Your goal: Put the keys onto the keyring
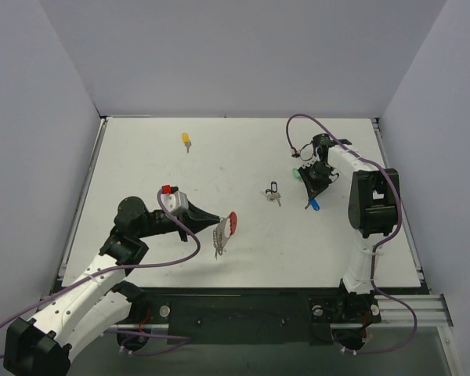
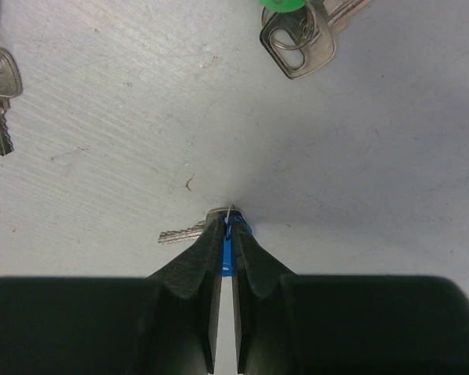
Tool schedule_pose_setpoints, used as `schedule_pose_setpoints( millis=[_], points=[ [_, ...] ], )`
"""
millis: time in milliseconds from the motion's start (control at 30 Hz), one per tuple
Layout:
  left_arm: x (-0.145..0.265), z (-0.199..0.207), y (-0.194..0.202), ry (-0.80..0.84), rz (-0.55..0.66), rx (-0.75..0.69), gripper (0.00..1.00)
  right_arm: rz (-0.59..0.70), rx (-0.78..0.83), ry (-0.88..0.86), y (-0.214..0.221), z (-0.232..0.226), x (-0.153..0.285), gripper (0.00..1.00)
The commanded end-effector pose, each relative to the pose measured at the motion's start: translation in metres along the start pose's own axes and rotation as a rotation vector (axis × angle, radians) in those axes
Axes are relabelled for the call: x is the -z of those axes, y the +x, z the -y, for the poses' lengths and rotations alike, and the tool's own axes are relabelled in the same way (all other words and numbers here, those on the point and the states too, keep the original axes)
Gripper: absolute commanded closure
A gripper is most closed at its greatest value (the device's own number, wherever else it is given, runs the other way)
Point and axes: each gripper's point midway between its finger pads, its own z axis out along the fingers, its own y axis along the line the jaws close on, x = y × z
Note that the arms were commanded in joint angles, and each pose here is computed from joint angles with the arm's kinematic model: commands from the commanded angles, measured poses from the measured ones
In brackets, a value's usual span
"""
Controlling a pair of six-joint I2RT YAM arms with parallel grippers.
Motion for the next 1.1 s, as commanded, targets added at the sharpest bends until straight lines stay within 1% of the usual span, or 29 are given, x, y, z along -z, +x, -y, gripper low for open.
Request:
schedule_pose_setpoints(
  millis=[0,100,300,500,533,633,733,767,800,833,867,900,933,967,1000,1033,1067],
  points=[
    [-0.001,0.001,-0.02,0.015,0.039,-0.06,1.0,-0.023,0.005,0.0,0.001,-0.002,0.007,0.96],
    [-0.001,0.001,-0.019,0.018,0.038,-0.059,1.0,-0.025,0.005,0.006,0.002,-0.001,0.007,1.0],
    [-0.001,0.001,-0.019,0.021,0.039,-0.059,1.0,-0.012,0.006,-0.003,0.0,-0.001,0.012,1.0],
    [-0.002,0.003,-0.02,0.031,0.047,-0.061,1.0,0.067,0.078,-0.121,-0.005,-0.02,0.035,1.0],
    [-0.001,0.003,-0.02,0.033,0.049,-0.061,1.0,0.105,0.126,-0.163,-0.007,-0.028,0.044,1.0],
    [-0.001,0.004,-0.022,0.036,0.061,-0.067,1.0,0.16,0.232,-0.227,-0.003,-0.045,0.06,1.0],
    [-0.001,0.005,-0.027,0.044,0.09,-0.071,1.0,0.257,0.329,-0.304,-0.002,-0.07,0.086,1.0],
    [-0.001,0.004,-0.028,0.043,0.095,-0.071,1.0,0.267,0.384,-0.326,0.003,-0.077,0.092,1.0],
    [-0.001,0.006,-0.031,0.047,0.109,-0.073,1.0,0.314,0.423,-0.355,0.003,-0.087,0.104,1.0],
    [-0.001,0.005,-0.032,0.046,0.117,-0.072,1.0,0.318,0.477,-0.381,0.011,-0.095,0.109,1.0],
    [-0.001,0.006,-0.035,0.052,0.133,-0.073,1.0,0.375,0.53,-0.398,0.009,-0.105,0.123,1.0],
    [-0.001,0.007,-0.038,0.053,0.146,-0.069,1.0,0.381,0.593,-0.415,0.017,-0.112,0.126,1.0],
    [-0.002,0.008,-0.042,0.063,0.165,-0.064,1.0,0.399,0.637,-0.447,0.024,-0.126,0.139,1.0],
    [-0.003,0.009,-0.044,0.068,0.17,-0.045,1.0,0.439,0.752,-0.441,0.026,-0.132,0.148,1.0],
    [-0.003,0.01,-0.049,0.076,0.191,-0.059,1.0,0.43,0.793,-0.494,0.038,-0.147,0.155,1.0],
    [-0.005,0.01,-0.05,0.08,0.193,-0.044,1.0,0.461,0.898,-0.495,0.039,-0.153,0.162,1.0],
    [-0.005,0.012,-0.055,0.087,0.208,-0.055,1.0,0.44,0.935,-0.537,0.05,-0.165,0.168,1.0]
  ],
)
